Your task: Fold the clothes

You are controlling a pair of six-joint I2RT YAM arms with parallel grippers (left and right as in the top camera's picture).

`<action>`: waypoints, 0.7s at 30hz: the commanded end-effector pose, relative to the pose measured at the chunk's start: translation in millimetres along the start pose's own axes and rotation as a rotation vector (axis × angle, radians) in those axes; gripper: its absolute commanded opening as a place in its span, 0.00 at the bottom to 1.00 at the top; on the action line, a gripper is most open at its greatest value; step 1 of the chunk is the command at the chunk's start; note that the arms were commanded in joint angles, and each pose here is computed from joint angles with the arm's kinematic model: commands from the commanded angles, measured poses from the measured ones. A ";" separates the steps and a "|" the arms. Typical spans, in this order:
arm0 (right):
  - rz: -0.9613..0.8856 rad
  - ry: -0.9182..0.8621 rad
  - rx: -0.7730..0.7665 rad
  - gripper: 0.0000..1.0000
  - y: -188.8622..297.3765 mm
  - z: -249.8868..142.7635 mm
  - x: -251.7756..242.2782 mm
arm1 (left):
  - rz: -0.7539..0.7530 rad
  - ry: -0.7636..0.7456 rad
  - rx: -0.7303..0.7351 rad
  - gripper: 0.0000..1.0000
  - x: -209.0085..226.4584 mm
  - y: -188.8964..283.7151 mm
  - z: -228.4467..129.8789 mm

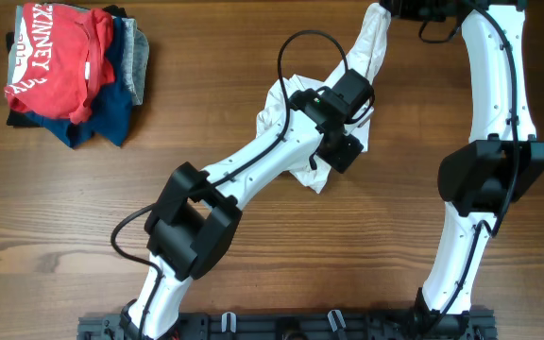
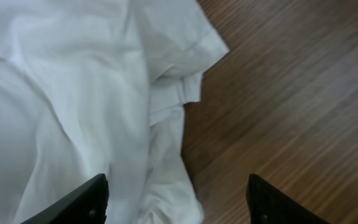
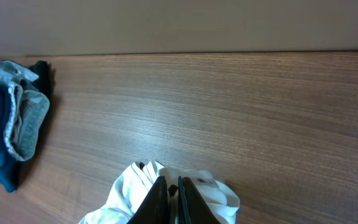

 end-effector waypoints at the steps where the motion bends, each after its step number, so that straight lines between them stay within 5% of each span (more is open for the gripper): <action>1: 0.000 -0.007 -0.009 0.08 -2.2 2.4 -2.1 | 0.161 0.021 0.007 0.74 21.8 -12.0 0.7; 5: -0.001 -0.006 -0.012 0.08 -2.1 2.9 -2.4 | 0.185 0.030 0.031 0.73 30.1 -23.0 -2.2; 9: -0.001 -0.004 -0.016 0.08 -2.0 3.6 -2.5 | 0.219 0.037 0.044 0.60 37.5 -28.8 -3.8; 10: -0.001 -0.004 -0.016 0.08 -2.0 3.7 -2.5 | 0.221 0.039 0.044 0.42 38.7 -28.8 -3.9; 11: -0.001 -0.005 -0.016 0.08 -2.0 3.7 -2.5 | 0.221 0.044 0.045 0.11 41.2 -28.8 -3.9; 12: -0.001 -0.005 -0.017 0.06 -2.0 3.8 -2.5 | 0.222 0.047 0.045 0.04 42.6 -28.6 -3.8; 21: 0.003 -0.030 -0.025 0.04 11.3 4.8 -9.4 | 0.271 0.193 0.002 0.04 73.4 6.1 -0.8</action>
Point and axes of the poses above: each gripper's point midway between its finger pads, its own y axis back along the fingers, its own x axis along the line the jaws close on, z = x × y, the point moved 7 cm from there along y, back along the fingers, and after that the axes turned 3 degrees about y, right-handed, at the moved point
